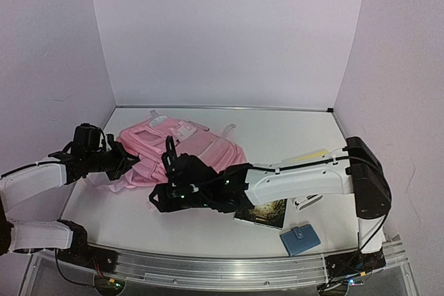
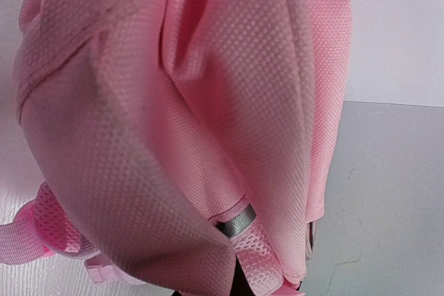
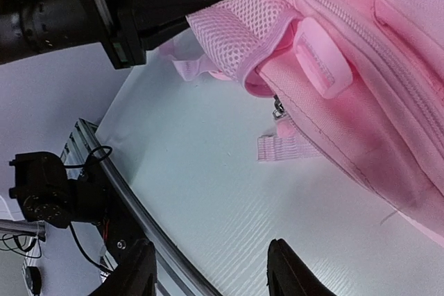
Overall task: Pack the student bag
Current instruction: Zip the student bag at the center of the board.
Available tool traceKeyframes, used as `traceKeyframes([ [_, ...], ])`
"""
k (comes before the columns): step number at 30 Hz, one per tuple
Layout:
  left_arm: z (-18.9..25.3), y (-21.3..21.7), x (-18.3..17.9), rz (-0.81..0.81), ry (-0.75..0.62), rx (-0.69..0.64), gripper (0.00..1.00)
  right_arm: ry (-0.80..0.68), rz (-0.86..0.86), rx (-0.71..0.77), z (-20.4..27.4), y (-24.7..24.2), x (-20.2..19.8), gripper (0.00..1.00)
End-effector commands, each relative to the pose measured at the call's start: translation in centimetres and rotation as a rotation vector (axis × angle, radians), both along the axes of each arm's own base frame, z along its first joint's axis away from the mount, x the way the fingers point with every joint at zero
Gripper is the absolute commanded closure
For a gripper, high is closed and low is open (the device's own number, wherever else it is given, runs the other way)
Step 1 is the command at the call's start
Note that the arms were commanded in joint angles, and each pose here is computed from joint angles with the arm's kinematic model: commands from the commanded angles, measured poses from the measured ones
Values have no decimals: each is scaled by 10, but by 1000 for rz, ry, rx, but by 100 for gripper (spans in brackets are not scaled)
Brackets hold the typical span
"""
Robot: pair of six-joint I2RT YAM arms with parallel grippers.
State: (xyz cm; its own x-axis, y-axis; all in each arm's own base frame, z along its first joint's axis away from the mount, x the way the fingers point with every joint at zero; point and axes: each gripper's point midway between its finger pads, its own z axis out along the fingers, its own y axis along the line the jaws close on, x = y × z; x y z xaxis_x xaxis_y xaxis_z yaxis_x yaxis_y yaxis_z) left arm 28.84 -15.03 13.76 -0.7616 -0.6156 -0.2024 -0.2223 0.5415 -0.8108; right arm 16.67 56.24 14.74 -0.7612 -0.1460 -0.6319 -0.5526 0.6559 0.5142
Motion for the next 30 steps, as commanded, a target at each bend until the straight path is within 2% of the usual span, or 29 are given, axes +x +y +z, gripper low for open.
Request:
traceKeyframes([
  [1,69,-20,12,-71,-192,-94,100,20,-68,42,-9,17,15,50],
  [10,67,-22,13,-79,-184,-94,100,-96,-261,67,-25,15,52,55],
  [21,71,-24,13,-85,-194,-95,100,-171,-354,84,-35,27,74,62],
  [30,69,-25,11,-89,-187,-95,100,-229,-426,102,-34,34,89,61],
])
